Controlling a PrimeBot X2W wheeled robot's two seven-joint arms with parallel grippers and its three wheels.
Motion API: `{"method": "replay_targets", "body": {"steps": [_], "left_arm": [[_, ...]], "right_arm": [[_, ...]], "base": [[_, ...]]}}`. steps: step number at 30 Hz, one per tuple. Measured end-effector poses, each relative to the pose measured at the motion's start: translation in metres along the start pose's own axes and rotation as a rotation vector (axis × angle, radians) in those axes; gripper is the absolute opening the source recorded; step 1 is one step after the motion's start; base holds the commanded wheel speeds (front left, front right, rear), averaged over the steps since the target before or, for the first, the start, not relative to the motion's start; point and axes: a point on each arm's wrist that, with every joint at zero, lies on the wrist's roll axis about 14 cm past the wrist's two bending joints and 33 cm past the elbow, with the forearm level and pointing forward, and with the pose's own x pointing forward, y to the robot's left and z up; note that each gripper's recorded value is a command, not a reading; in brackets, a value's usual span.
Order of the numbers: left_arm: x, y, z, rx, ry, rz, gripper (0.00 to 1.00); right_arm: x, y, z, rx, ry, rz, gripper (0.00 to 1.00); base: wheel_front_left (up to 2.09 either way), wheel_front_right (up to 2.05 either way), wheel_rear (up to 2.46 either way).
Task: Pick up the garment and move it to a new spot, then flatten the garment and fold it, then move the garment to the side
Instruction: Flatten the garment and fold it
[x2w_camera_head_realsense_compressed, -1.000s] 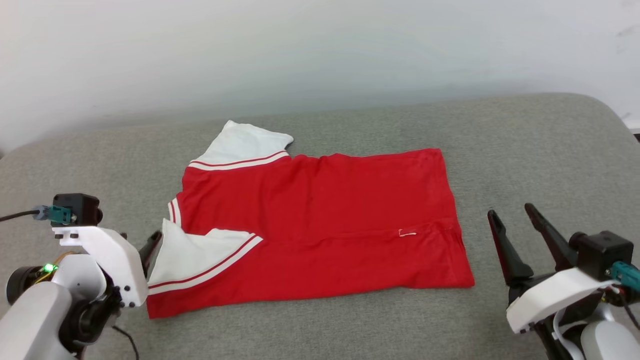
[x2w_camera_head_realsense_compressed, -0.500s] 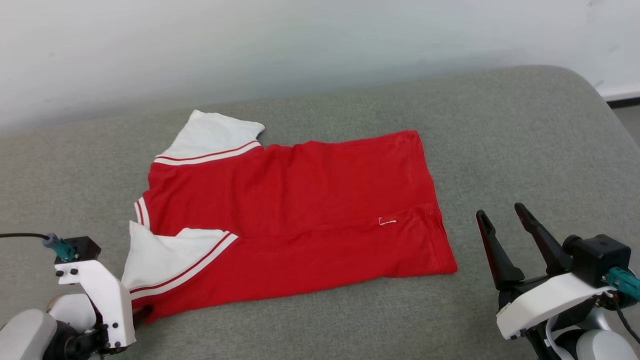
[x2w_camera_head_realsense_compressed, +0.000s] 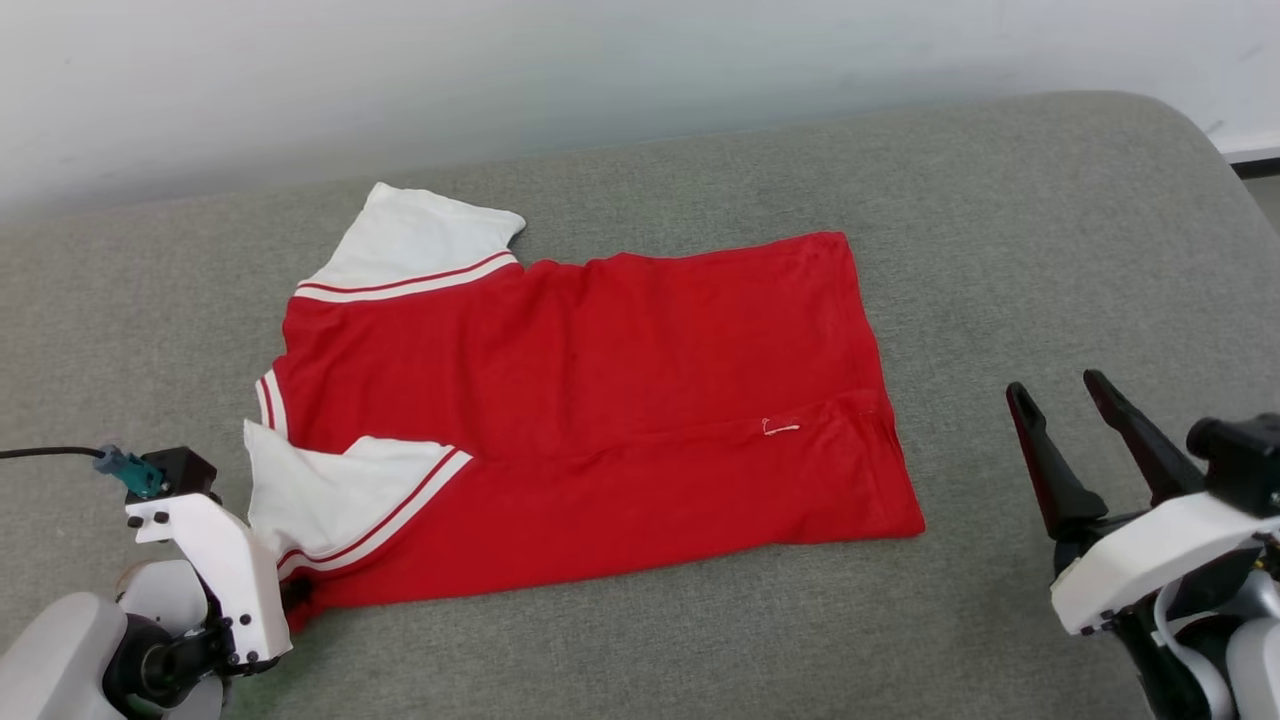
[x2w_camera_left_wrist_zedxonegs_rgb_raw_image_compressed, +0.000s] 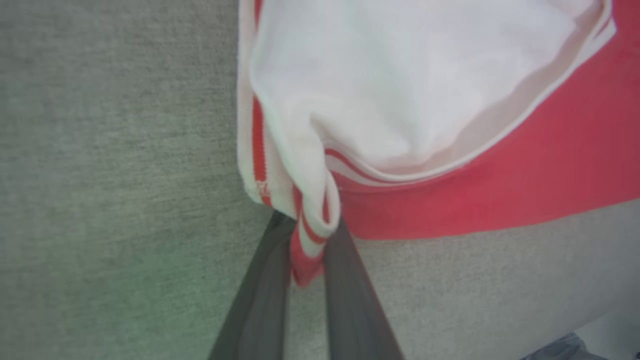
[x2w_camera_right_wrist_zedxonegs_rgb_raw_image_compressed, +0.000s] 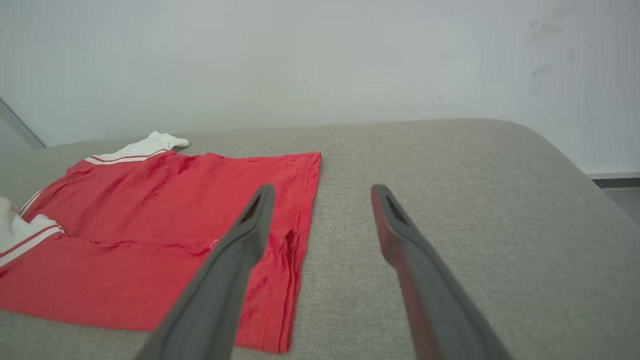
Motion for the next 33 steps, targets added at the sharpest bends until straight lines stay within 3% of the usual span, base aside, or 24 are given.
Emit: {"method": "replay_targets", "body": {"steps": [3, 12, 25, 26, 27, 33], "left_arm": [[-0.001, 0.0, 0.003, -0.016, -0.031, -0.01, 0.0], [-0.014, -0.004, 0.024, -0.046, -0.178, -0.051, 0.0], [-0.026, 0.001, 0.031, -0.017, -0.232, -0.042, 0.0], [-0.025, 0.001, 0.031, -0.018, -0.23, -0.042, 0.0], [-0.025, 0.001, 0.03, -0.02, -0.228, -0.04, 0.0], [-0.026, -0.004, 0.031, -0.013, -0.235, -0.046, 0.0]], "right_arm": [[0.004, -0.006, -0.009, 0.016, 0.084, -0.001, 1.0], [-0.001, 0.002, -0.101, 0.067, 0.635, 0.058, 1.0], [0.036, 0.038, -0.15, 0.088, 0.938, 0.16, 1.0], [0.037, 0.039, -0.152, 0.089, 0.951, 0.164, 0.37], [0.038, 0.039, -0.153, 0.09, 0.956, 0.166, 0.0], [0.04, 0.042, -0.149, 0.088, 0.941, 0.183, 0.0]], "base": [[0.0, 0.0, 0.0], [0.0, 0.0, 0.0], [0.0, 0.0, 0.0], [0.0, 0.0, 0.0], [0.0, 0.0, 0.0], [0.0, 0.0, 0.0]]}}
